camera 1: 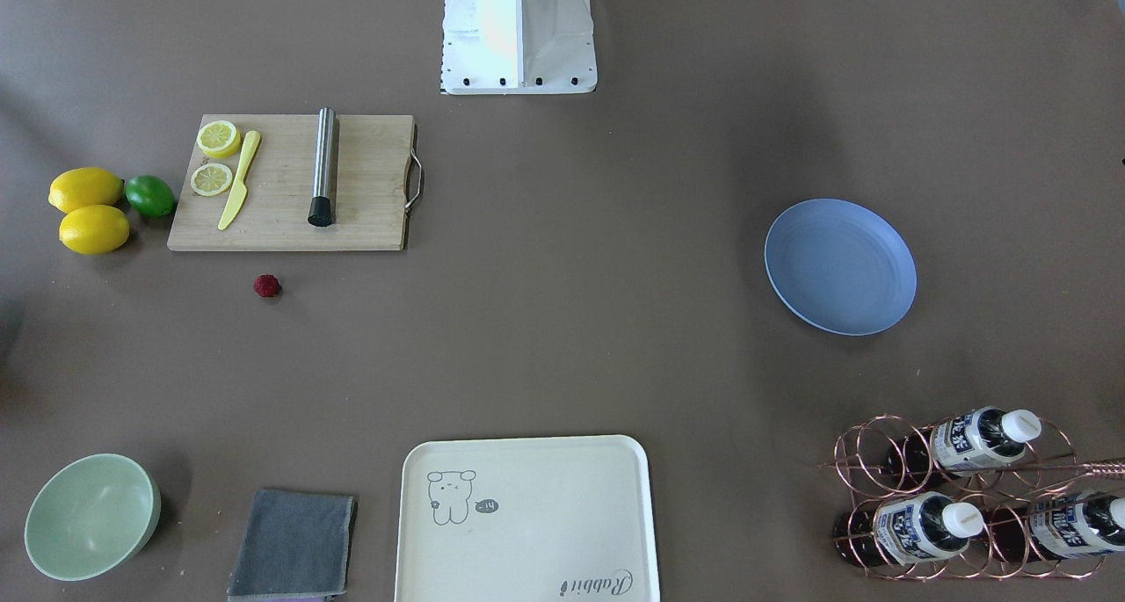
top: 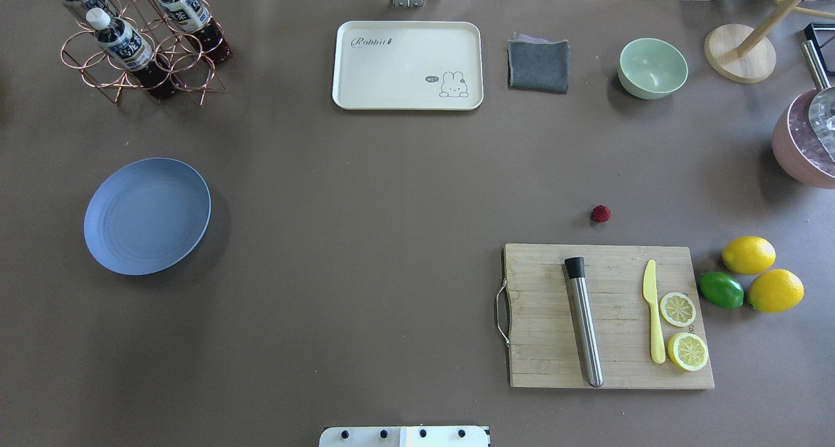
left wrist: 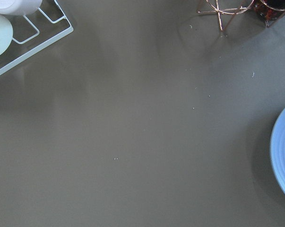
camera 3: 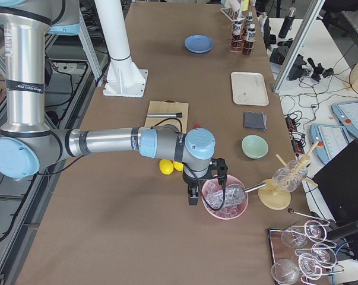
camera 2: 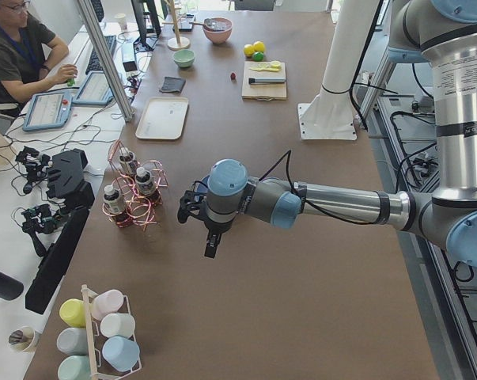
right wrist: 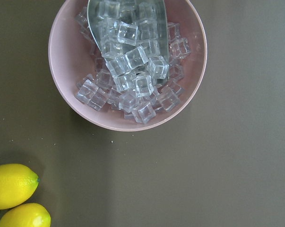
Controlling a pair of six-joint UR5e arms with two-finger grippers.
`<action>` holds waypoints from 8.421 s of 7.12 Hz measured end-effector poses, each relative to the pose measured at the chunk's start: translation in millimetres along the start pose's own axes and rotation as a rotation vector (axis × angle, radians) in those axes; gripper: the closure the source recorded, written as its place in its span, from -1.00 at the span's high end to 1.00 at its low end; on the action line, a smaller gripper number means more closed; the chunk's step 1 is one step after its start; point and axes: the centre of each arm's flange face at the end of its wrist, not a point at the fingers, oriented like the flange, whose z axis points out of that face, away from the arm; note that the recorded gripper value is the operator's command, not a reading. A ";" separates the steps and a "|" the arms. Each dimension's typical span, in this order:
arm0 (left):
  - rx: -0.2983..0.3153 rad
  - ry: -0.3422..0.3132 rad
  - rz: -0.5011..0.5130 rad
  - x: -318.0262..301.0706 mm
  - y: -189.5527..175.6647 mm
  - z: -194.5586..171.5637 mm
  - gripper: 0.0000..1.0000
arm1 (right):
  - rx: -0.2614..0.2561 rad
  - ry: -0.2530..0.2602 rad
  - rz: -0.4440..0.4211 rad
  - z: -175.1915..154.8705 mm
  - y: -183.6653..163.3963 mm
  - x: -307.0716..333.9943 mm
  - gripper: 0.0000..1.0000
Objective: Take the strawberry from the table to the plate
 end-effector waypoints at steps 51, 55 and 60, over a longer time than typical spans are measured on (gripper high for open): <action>-0.058 0.308 -0.284 588.3 -52.8 179.2 0.94 | -0.008 -0.170 0.015 17.3 -93.2 -267.4 0.95; -0.061 0.181 -0.202 502.3 -77.8 160.5 0.93 | -0.034 -0.048 0.010 90.5 -87.9 -411.7 0.92; -0.062 0.132 -0.174 434.3 -84.7 158.7 0.93 | 0.020 -0.057 -0.028 198.9 -80.2 -436.8 0.30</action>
